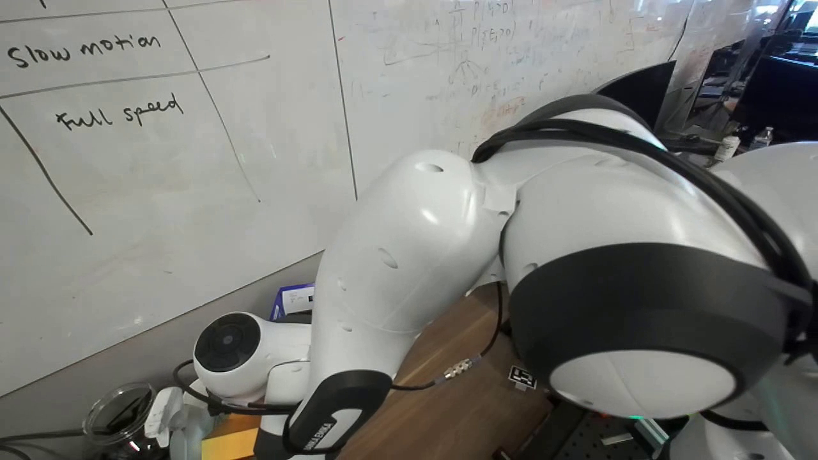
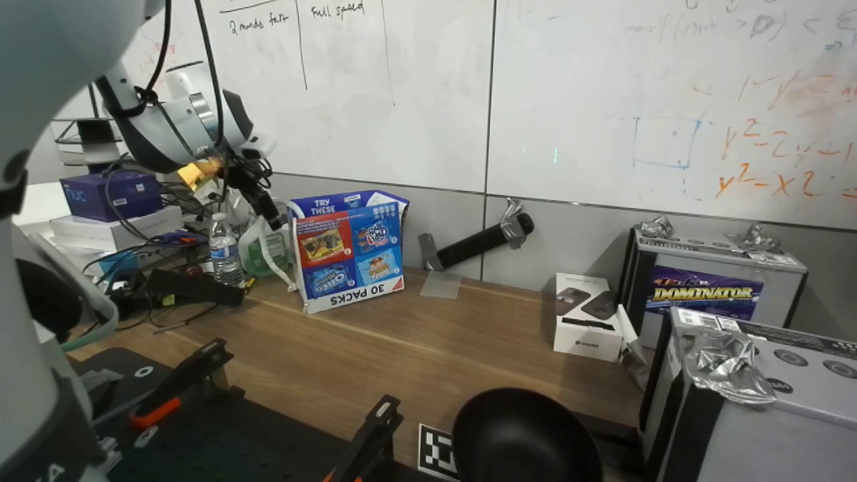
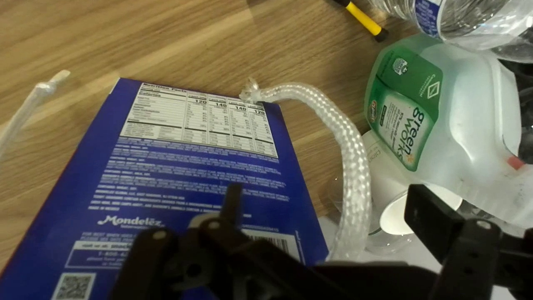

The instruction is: Put the white ropes in the carton box

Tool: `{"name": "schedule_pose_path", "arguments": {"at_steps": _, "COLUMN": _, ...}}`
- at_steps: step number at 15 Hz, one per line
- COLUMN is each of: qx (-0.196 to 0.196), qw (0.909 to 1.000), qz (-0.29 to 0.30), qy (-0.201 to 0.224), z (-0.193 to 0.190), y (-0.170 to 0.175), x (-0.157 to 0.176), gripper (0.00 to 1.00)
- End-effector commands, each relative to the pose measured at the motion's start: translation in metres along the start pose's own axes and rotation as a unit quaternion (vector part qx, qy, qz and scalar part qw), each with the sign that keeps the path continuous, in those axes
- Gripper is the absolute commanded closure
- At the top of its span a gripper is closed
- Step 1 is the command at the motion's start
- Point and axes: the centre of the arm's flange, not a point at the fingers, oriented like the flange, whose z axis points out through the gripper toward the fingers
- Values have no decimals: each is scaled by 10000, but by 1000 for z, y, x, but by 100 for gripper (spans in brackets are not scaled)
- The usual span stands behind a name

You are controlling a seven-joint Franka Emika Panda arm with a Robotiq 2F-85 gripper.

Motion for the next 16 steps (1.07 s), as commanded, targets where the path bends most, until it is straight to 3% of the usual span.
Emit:
{"name": "schedule_pose_path", "arguments": {"at_steps": 1, "qx": 101, "qw": 9998, "qz": 8, "qy": 167, "z": 6, "y": -3, "x": 3, "gripper": 0}}
{"name": "schedule_pose_path", "arguments": {"at_steps": 4, "qx": 98, "qw": 9997, "qz": -21, "qy": 226, "z": 7, "y": -2, "x": 3, "gripper": 0}}
{"name": "schedule_pose_path", "arguments": {"at_steps": 5, "qx": 96, "qw": 9997, "qz": -25, "qy": 232, "z": 7, "y": -2, "x": 3, "gripper": 21}}
{"name": "schedule_pose_path", "arguments": {"at_steps": 14, "qx": 36, "qw": 9997, "qz": -101, "qy": 236, "z": 2, "y": -3, "x": 4, "gripper": 89}}
{"name": "schedule_pose_path", "arguments": {"at_steps": 16, "qx": 9, "qw": 9996, "qz": -91, "qy": 265, "z": -3, "y": -2, "x": 8, "gripper": 94}}
